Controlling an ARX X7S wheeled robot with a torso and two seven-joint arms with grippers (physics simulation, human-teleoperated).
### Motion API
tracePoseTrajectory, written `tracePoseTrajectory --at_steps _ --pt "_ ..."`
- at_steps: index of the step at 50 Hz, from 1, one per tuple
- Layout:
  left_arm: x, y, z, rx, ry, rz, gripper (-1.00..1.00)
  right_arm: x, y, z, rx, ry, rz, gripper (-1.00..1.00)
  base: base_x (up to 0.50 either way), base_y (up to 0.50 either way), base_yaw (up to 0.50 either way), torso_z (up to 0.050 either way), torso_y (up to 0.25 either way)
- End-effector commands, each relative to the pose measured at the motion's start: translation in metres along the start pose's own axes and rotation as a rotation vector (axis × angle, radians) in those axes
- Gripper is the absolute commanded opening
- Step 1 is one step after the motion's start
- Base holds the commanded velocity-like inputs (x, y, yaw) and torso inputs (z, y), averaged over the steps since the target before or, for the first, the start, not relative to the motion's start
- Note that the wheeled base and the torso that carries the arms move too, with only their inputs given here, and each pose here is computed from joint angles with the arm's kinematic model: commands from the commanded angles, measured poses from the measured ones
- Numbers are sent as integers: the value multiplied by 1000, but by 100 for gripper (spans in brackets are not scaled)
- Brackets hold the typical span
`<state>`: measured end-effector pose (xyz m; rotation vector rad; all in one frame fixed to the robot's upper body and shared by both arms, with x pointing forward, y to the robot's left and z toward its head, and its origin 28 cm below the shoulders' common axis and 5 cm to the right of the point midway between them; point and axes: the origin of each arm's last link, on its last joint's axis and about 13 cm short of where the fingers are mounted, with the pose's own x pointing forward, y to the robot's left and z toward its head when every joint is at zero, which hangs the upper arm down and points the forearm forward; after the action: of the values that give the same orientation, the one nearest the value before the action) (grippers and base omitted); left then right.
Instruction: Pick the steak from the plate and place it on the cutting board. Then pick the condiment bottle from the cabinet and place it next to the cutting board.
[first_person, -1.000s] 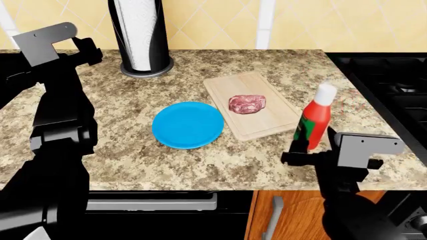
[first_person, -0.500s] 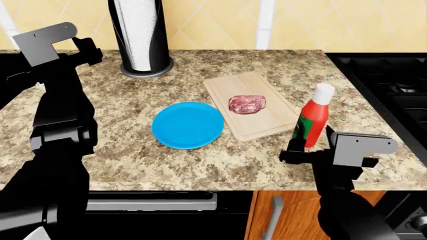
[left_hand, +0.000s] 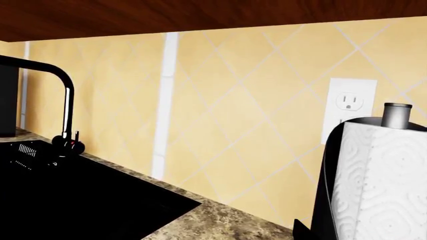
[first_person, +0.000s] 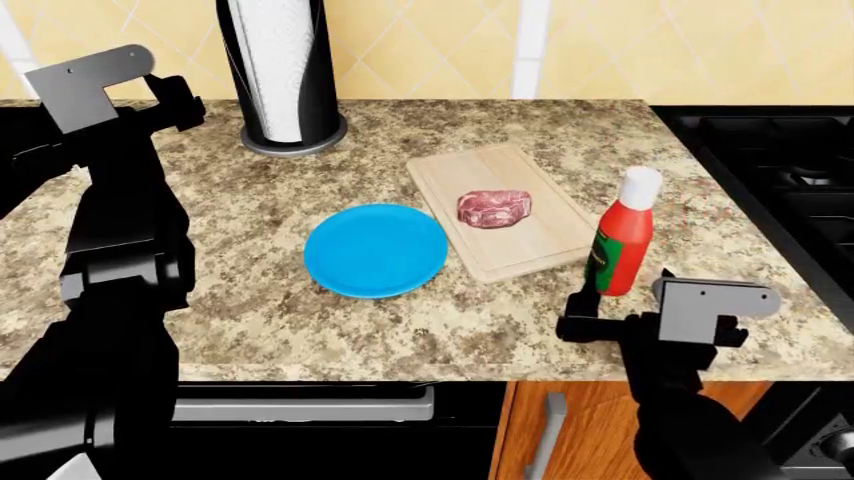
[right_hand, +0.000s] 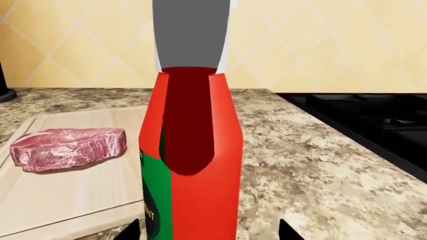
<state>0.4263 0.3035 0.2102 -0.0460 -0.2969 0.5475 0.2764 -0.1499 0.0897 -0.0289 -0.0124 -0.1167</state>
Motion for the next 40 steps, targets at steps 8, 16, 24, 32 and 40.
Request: tracePoseTrajectory --at_steps 8,16,24,32,40 --pt "0 0 0 0 2 0 100 -11 -1 0 14 18 27 100 0 0 0 0 0" --pt "0 0 0 -1 3 0 100 -14 0 1 22 17 42 100 0 0 0 0 0" --pt "0 0 0 -2 2 0 100 -32 -5 14 45 -12 37 100 0 0 0 0 0" --pt "0 0 0 -2 1 0 100 -58 -16 30 107 -65 18 100 0 0 0 0 0" --pt "-2 7 9 -141 2 -44 100 -78 -18 50 170 -134 27 100 0 0 0 0 0"
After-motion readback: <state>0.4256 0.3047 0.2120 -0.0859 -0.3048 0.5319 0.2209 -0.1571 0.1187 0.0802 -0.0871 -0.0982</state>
